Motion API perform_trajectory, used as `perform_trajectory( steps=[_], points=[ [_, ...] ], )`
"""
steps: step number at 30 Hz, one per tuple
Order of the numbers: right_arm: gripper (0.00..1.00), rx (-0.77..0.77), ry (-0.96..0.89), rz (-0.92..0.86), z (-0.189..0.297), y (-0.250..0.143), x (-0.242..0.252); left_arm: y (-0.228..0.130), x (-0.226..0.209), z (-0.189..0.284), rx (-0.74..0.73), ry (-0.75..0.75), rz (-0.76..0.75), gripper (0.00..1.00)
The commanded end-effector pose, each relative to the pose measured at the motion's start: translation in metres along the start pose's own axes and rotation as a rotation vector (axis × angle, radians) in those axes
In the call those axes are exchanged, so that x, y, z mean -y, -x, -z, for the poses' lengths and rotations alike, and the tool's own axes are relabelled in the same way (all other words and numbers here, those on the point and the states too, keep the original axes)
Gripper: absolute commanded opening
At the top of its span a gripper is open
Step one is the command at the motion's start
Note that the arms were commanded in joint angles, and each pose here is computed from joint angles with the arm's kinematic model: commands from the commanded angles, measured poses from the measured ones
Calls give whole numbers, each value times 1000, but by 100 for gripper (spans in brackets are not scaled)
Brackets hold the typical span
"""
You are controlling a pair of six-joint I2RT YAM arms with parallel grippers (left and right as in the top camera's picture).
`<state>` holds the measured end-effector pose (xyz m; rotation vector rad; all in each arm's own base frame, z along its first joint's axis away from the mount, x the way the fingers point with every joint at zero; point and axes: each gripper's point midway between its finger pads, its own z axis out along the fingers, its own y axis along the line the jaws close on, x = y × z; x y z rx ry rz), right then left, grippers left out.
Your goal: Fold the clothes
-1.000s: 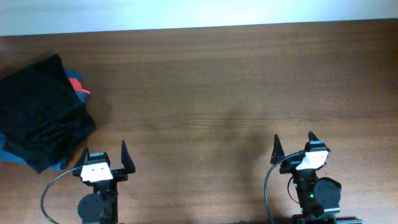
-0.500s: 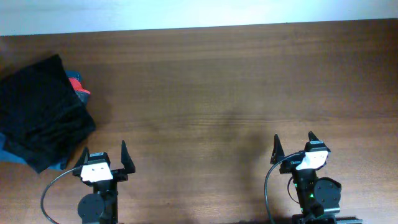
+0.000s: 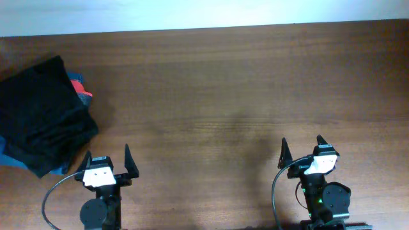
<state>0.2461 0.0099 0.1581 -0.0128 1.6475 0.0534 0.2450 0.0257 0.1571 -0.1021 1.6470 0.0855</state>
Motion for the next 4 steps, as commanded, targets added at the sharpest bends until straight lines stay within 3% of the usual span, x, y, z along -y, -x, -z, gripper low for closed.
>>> perform_trajectory(
  steps=[1,4],
  points=[
    [99,-2,11,-8,0,-2,-2,0,0,0,1,3,13,99],
    [99,-3,11,-8,0,-3,-2,0,0,0,1,3,13,99]
  ],
)
